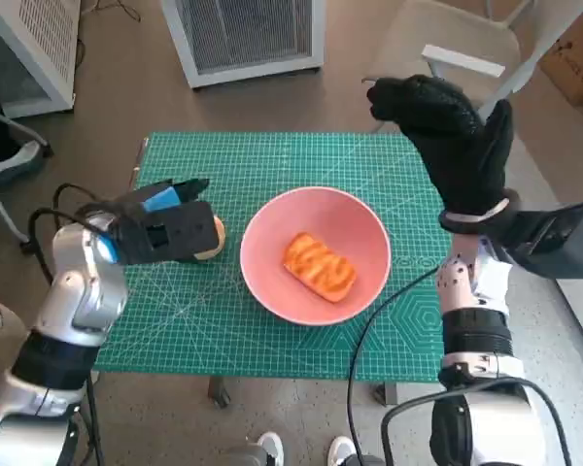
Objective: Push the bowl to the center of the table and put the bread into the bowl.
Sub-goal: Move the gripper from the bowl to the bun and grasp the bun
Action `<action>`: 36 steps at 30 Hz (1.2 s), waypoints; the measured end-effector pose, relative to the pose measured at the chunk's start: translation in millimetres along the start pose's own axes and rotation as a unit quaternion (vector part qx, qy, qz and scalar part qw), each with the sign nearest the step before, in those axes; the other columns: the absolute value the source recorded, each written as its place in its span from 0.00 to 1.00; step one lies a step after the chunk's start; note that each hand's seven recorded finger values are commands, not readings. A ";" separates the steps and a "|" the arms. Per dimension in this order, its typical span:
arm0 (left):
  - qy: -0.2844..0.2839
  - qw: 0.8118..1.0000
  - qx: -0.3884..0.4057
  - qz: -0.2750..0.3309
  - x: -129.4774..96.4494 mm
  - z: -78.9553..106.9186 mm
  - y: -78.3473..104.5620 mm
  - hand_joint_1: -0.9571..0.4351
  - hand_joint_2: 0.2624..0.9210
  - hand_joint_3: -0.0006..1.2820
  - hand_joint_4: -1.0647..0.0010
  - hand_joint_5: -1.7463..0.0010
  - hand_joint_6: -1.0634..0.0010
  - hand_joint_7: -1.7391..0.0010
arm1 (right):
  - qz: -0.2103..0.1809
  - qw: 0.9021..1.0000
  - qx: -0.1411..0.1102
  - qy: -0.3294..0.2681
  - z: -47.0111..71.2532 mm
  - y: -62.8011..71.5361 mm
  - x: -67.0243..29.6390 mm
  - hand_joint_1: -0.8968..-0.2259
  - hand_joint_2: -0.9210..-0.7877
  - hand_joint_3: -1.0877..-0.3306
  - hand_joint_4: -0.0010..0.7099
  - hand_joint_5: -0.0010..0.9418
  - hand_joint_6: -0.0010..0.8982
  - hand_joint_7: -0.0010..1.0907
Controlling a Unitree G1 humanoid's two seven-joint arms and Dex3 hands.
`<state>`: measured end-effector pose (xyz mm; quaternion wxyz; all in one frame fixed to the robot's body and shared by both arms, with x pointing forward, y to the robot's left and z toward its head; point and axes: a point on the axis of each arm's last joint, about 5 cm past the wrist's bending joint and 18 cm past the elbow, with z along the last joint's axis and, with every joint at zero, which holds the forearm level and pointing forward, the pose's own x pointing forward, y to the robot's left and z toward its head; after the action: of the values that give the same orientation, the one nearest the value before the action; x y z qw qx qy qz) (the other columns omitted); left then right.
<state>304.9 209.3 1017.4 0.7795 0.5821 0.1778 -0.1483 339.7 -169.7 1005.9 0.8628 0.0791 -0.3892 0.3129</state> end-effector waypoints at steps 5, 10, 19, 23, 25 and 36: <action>0.008 1.000 0.005 -0.007 6.1 -0.1 -4.2 0.46 0.74 0.00 1.00 1.00 0.83 0.99 | 0.000 1.000 0.000 0.000 0.0 -0.1 0.0 0.40 0.00 0.53 0.33 0.00 0.02 0.55; 0.014 1.000 0.006 -0.010 11.0 -0.9 -8.8 0.45 0.74 0.00 1.00 1.00 0.82 0.99 | 0.000 1.000 0.000 0.000 0.1 -0.1 -0.1 0.40 0.00 0.53 0.33 0.00 0.02 0.55; 0.020 1.000 0.005 -0.013 18.8 -0.9 -14.8 0.46 0.73 0.00 1.00 1.00 0.82 0.99 | 0.000 1.000 -0.001 0.000 0.1 -0.1 -0.1 0.39 0.00 0.53 0.33 0.00 0.01 0.55; 0.024 1.000 0.006 -0.018 23.8 0.2 -19.5 0.47 0.73 0.00 1.00 1.00 0.82 0.99 | 0.000 1.000 0.000 0.000 0.1 0.1 0.1 0.40 0.00 0.53 0.33 0.00 0.01 0.55; 0.025 0.999 0.006 -0.022 25.7 1.0 -21.8 0.47 0.73 0.00 1.00 1.00 0.82 0.99 | 0.000 1.000 -0.001 -0.001 0.2 0.1 0.2 0.40 0.00 0.53 0.33 0.00 0.01 0.55; 0.034 0.999 0.008 -0.027 38.7 5.0 -32.2 0.50 0.73 0.00 0.96 0.99 0.79 0.99 | 0.001 1.000 -0.002 -0.002 0.7 0.1 0.6 0.41 0.00 0.54 0.33 0.00 0.01 0.55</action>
<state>325.9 194.7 973.8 0.7641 0.5878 0.2186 -0.1510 339.5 -169.6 1006.8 0.8616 0.0778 -0.3919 0.3130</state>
